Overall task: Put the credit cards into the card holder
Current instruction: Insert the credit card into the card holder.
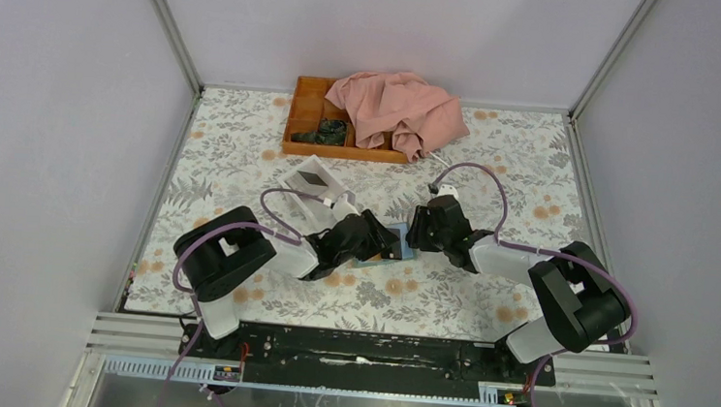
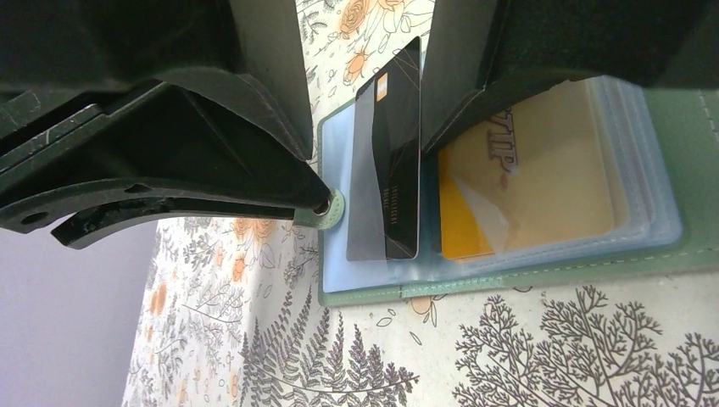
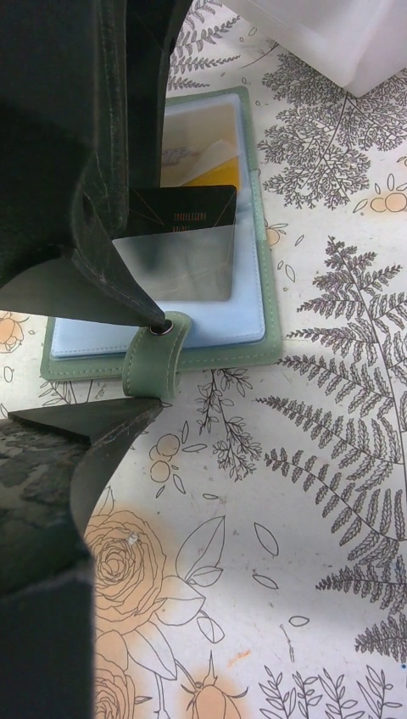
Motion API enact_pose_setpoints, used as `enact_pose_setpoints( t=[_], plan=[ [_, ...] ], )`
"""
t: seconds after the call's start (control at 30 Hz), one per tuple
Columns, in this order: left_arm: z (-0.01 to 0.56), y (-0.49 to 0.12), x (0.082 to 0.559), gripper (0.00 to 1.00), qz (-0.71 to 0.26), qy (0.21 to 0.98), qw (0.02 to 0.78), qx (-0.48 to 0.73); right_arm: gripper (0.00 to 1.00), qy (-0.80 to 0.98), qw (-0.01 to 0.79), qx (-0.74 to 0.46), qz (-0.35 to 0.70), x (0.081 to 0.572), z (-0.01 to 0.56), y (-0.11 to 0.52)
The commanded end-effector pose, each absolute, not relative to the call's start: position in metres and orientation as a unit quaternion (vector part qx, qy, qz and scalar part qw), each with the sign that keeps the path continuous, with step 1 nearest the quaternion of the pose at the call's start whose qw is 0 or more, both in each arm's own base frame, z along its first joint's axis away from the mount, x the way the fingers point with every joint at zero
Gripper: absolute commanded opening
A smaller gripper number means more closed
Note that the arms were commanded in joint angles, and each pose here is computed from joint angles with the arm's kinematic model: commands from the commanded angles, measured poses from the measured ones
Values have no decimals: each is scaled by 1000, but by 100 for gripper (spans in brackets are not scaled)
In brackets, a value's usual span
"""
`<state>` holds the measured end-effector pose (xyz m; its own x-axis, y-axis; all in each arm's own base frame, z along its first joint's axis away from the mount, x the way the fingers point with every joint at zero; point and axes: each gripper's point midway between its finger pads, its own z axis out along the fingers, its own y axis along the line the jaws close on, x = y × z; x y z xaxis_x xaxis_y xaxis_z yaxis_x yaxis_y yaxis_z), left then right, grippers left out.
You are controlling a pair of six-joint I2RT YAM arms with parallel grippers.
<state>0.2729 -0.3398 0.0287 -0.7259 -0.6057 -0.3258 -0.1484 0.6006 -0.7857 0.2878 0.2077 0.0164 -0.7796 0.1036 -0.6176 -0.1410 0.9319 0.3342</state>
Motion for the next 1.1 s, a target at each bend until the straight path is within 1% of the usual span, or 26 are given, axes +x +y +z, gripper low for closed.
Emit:
enact_pose_setpoints(
  t=[0.0, 0.13, 0.37, 0.47, 0.73, 1.07],
  plan=[
    [-7, -313, 258, 56, -286, 891, 288, -204, 44, 915, 350, -13, 198, 299, 37, 215],
    [-8, -315, 255, 59, -268, 900, 285, -192, 45, 914, 352, -13, 202, 297, 40, 215],
    [-16, -321, 249, 60, -278, 902, 264, -198, 62, 909, 357, -22, 214, 293, 49, 216],
    [-17, -322, 248, 61, -286, 897, 261, -211, 66, 908, 356, -24, 219, 291, 51, 216],
    [-4, -323, 249, 64, -329, 872, 262, -250, 67, 908, 357, -19, 219, 279, 48, 208],
    [-3, -338, 243, 68, -375, 856, 220, -279, 67, 893, 372, -22, 251, 263, 53, 207]
  ],
)
